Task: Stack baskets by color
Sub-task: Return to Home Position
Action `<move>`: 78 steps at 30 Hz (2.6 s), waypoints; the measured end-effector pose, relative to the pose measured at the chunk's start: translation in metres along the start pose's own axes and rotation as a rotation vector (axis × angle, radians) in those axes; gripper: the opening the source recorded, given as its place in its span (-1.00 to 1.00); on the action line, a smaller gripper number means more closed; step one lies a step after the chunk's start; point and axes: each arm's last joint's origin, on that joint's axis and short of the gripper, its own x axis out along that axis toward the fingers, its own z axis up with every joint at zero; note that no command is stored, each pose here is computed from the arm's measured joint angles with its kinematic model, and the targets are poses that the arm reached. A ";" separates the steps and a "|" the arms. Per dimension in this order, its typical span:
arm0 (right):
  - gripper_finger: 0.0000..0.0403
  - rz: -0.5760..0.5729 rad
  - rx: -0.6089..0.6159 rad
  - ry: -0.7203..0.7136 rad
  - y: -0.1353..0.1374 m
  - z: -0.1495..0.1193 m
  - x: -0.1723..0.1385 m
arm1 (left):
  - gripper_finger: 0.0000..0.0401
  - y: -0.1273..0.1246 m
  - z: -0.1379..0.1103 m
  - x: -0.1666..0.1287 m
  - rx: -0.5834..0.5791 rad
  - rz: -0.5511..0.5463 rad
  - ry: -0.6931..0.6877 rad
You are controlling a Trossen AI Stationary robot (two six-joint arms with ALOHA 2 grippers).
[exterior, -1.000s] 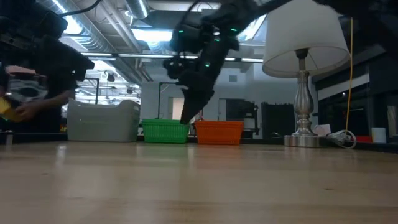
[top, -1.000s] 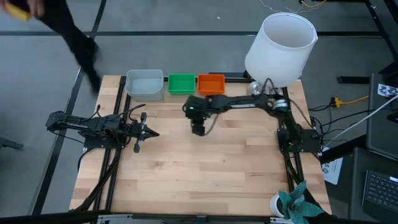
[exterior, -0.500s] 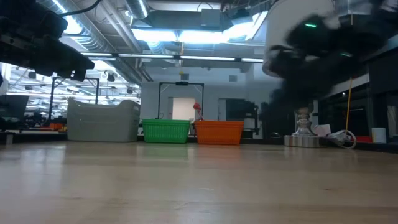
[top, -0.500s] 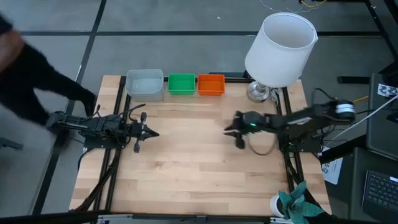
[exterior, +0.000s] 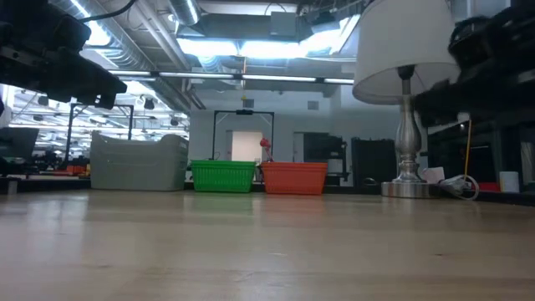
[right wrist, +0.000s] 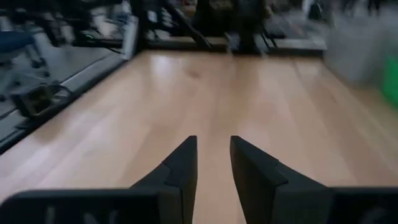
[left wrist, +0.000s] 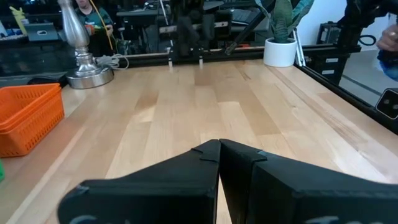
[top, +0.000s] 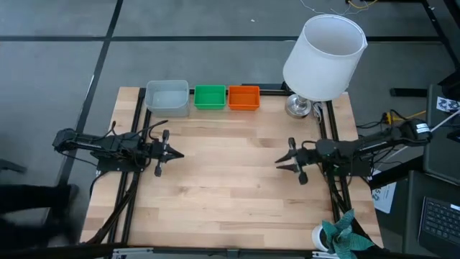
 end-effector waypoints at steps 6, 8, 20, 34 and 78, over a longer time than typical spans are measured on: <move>-0.52 0.063 -0.009 -0.040 0.015 0.006 -0.009 | -1.00 0.000 0.000 0.000 0.000 0.000 0.000; -0.52 0.023 0.016 -0.045 0.019 0.007 -0.013 | -1.00 0.000 0.000 0.000 0.000 0.000 0.000; -0.52 -0.010 -0.071 -0.094 0.020 0.011 -0.035 | -1.00 0.000 0.000 0.000 0.000 0.000 0.000; -0.52 -0.191 0.017 -0.244 0.000 0.023 -0.049 | -1.00 0.000 0.000 0.000 0.000 0.000 0.000; -0.52 -0.250 0.019 -0.169 -0.006 0.014 -0.051 | -1.00 0.000 0.000 0.000 0.000 0.000 -0.001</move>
